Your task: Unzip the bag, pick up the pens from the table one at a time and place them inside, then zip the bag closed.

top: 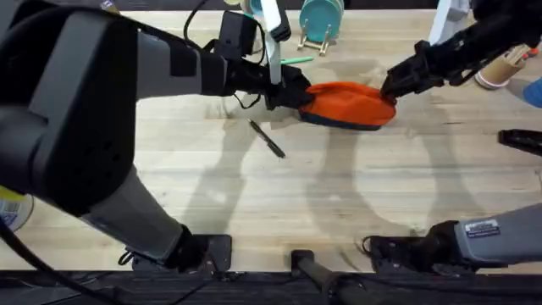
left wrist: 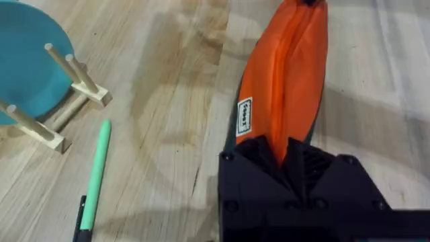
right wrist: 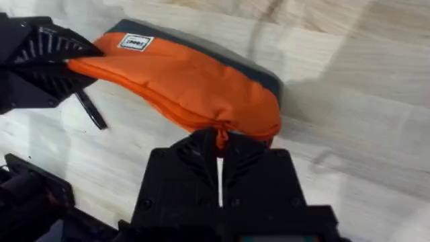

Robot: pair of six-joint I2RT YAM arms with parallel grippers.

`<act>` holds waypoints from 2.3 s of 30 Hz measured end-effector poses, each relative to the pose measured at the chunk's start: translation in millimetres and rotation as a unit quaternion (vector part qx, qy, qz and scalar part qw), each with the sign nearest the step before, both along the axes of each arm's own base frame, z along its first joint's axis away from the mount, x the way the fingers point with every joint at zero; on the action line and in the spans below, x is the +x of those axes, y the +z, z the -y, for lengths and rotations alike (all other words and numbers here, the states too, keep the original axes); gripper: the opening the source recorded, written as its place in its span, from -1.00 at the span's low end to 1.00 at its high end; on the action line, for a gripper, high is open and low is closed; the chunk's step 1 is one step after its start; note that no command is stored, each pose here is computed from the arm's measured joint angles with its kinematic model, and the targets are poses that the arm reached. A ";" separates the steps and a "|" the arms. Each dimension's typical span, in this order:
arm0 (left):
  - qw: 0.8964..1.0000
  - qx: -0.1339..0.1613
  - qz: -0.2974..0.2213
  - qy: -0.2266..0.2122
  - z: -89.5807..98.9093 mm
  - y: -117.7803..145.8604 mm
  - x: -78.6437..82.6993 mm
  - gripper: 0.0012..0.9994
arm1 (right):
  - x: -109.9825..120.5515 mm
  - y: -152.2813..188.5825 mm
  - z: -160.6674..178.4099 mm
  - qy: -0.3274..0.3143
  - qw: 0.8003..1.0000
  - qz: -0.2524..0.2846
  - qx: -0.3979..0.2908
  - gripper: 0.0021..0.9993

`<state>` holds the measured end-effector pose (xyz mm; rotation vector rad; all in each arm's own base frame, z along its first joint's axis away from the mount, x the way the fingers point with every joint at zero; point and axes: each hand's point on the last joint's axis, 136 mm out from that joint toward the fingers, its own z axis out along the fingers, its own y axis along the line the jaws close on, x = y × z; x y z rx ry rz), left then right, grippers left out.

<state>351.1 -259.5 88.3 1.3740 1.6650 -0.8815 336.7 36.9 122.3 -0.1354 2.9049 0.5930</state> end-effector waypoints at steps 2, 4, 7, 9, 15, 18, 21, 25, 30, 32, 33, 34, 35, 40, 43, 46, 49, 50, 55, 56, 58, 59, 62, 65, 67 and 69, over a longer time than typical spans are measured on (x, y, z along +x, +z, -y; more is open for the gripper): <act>1.000 0.001 0.000 0.001 -0.1 -0.1 0.2 -0.92 | 2.6 3.1 0.1 -0.001 1.000 0.005 0.000 -0.94; 1.000 0.001 0.001 0.001 -0.1 -0.2 0.4 -0.92 | 4.5 5.6 -1.0 0.001 1.000 0.009 -0.001 -0.94; 1.000 0.001 0.001 0.001 -0.2 -0.3 0.4 -0.92 | 4.8 6.3 -5.0 0.007 1.000 0.010 -0.001 -0.94; 1.000 0.001 0.001 0.001 -0.1 -0.1 0.4 -0.92 | 4.8 6.3 -8.4 0.012 1.000 0.011 -0.001 -0.94; 1.000 0.001 0.001 0.001 -0.2 -0.3 0.4 -0.92 | 9.1 7.1 -18.5 0.027 0.999 0.024 -0.003 -0.94; 1.000 0.001 0.001 0.001 -0.2 -0.3 0.4 -0.92 | 10.6 7.5 -22.8 0.034 0.999 0.029 -0.003 -0.94; 1.000 0.001 0.001 0.001 -0.2 -0.4 0.4 -0.92 | 12.8 8.0 -27.6 0.037 0.999 0.034 -0.003 -0.94; 1.000 0.001 0.001 0.001 -0.2 -0.2 0.4 -0.92 | 16.3 9.5 -43.6 0.053 0.998 0.046 -0.001 -0.94; 1.000 0.001 0.001 0.001 -0.2 -0.3 0.4 -0.92 | 17.0 10.3 -55.3 0.064 0.997 0.052 0.000 -0.94; 1.000 0.001 0.001 0.001 -0.1 -0.2 0.4 -0.92 | 17.5 10.8 -61.0 0.070 0.996 0.055 0.001 -0.94; 1.000 0.001 0.001 0.001 -0.2 -0.2 0.4 -0.92 | 17.6 11.1 -64.3 0.075 0.996 0.057 0.001 -0.94; 1.000 0.001 0.000 0.001 -0.2 -0.4 0.4 -0.92 | 17.6 11.4 -67.0 0.078 0.995 0.059 0.002 -0.94; 1.000 0.001 0.000 0.001 -0.2 -0.3 0.4 -0.92 | 17.5 11.5 -69.9 0.082 0.995 0.061 0.002 -0.94; 1.000 0.001 0.001 0.001 -0.1 -0.2 0.3 -0.92 | 18.3 12.8 -80.7 0.088 0.994 0.066 0.005 -0.94; 1.000 0.001 0.000 0.001 -0.1 -0.2 0.3 -0.92 | 18.2 13.3 -86.4 0.091 0.993 0.068 0.006 -0.94; 1.000 0.001 0.000 0.001 -0.1 -0.3 0.3 -0.92 | 19.3 14.3 -93.0 0.096 0.993 0.073 0.008 -0.94; 1.000 0.001 0.000 0.001 -0.2 -0.2 0.3 -0.92 | 19.7 15.1 -100.0 0.102 0.992 0.079 0.009 -0.94; 1.000 0.001 0.000 0.001 -0.1 -0.2 0.3 -0.92 | 19.8 15.3 -102.5 0.105 0.991 0.081 0.009 -0.94; 1.000 0.001 0.000 0.001 -0.2 -0.3 0.3 -0.92 | 20.4 16.8 -114.4 0.116 0.989 0.090 0.010 -0.94; 1.000 0.001 0.000 0.001 -0.2 -0.3 0.2 -0.92 | 20.8 16.9 -116.0 0.117 0.989 0.092 0.009 -0.94; 1.000 0.001 0.000 0.001 -0.1 -0.1 0.2 -0.92 | 21.6 17.3 -118.9 0.118 0.988 0.096 0.008 -0.94; 1.000 0.001 0.000 0.001 -0.1 -0.3 0.2 -0.92 | 22.0 17.6 -120.9 0.118 0.988 0.097 0.008 -0.94; 1.000 0.001 0.000 0.001 -0.1 -0.2 0.2 -0.92 | 22.8 18.2 -125.8 0.118 0.988 0.101 0.008 -0.94; 1.000 0.000 0.000 0.001 -0.2 -0.2 0.3 -0.92 | 22.6 18.4 -129.8 0.118 0.988 0.102 0.007 -0.94; 1.000 0.000 0.000 0.001 -0.2 -0.2 0.2 -0.92 | 22.6 18.7 -132.5 0.119 0.987 0.104 0.007 -0.94; 1.000 0.000 0.000 0.001 -0.2 -0.2 0.3 -0.92 | 23.0 18.8 -133.9 0.120 0.987 0.106 0.005 -0.94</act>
